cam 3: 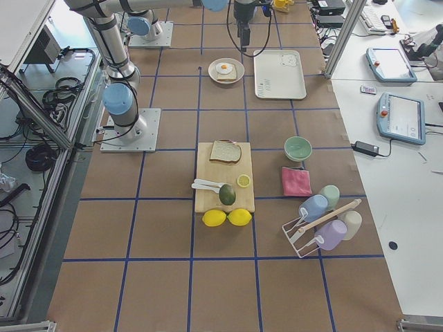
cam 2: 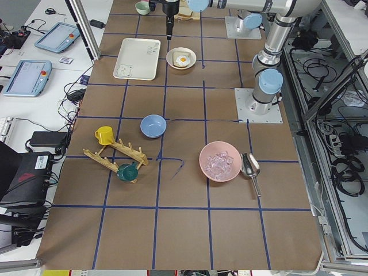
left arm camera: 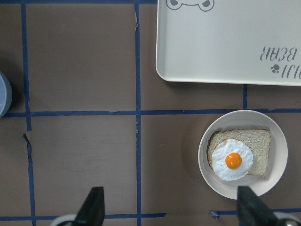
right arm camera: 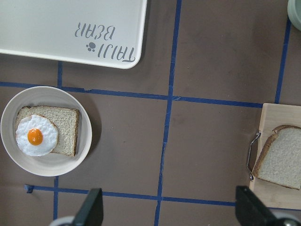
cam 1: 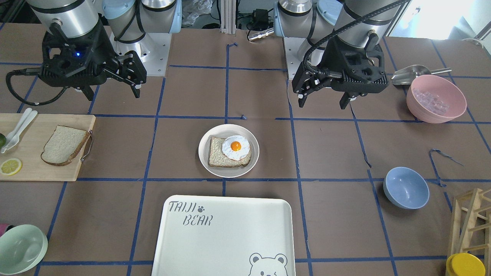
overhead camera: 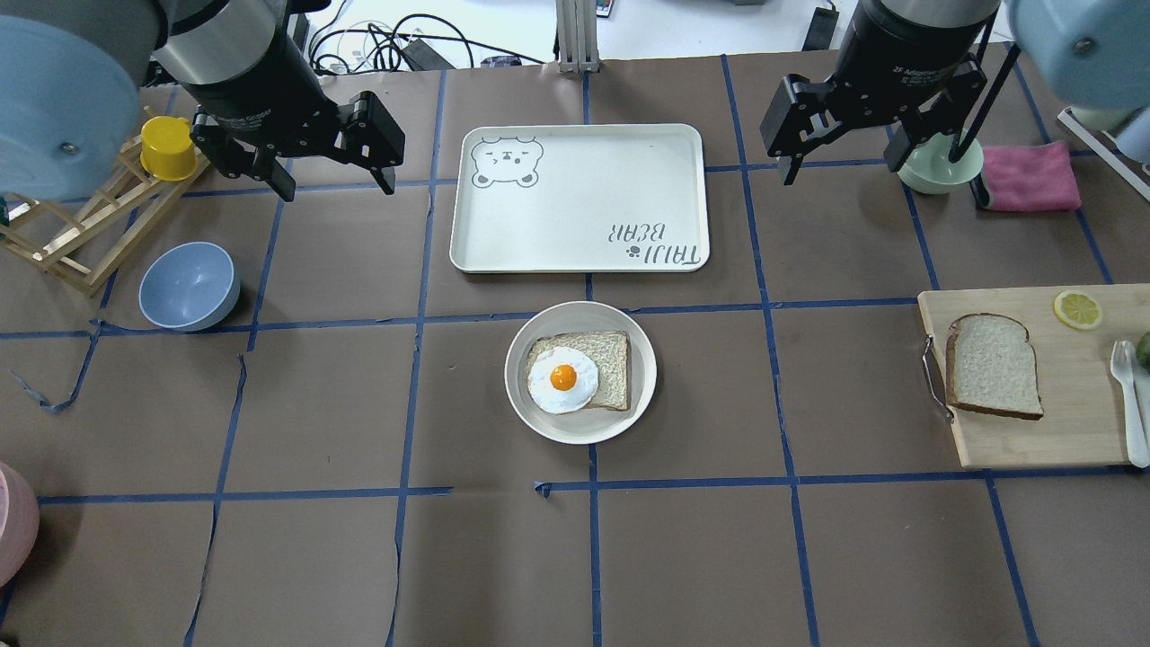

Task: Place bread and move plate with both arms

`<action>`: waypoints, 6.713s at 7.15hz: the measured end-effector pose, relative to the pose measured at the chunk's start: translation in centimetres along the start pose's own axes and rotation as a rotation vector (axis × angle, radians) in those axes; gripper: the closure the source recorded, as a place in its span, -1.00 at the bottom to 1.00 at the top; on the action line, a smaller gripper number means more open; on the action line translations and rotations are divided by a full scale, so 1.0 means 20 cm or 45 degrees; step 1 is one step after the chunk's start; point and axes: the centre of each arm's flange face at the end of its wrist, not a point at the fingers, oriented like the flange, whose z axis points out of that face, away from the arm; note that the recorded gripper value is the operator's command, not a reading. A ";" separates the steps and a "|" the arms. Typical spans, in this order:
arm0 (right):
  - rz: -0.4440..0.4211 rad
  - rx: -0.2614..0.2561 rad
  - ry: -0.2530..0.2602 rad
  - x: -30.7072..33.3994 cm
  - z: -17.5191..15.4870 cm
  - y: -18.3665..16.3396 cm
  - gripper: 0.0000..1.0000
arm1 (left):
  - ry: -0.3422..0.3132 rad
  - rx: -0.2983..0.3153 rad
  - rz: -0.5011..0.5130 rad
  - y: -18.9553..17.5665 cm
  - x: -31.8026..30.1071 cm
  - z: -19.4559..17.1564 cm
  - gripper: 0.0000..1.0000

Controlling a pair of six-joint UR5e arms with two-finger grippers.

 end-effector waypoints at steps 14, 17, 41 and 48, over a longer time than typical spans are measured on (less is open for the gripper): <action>0.002 -0.034 0.016 0.01 0.04 0.01 -1.00 | -0.001 0.007 0.001 0.00 0.00 -0.02 -1.00; 0.002 -0.041 0.014 0.01 0.06 0.01 -1.00 | 0.002 0.013 0.007 0.02 0.00 -0.03 -1.00; 0.225 -0.266 0.214 1.05 1.64 0.42 -0.46 | 0.005 0.012 0.008 0.02 0.01 -0.03 -1.00; 0.203 -0.291 0.207 1.06 1.66 0.42 0.79 | 0.003 0.014 0.008 0.03 0.00 -0.04 -1.00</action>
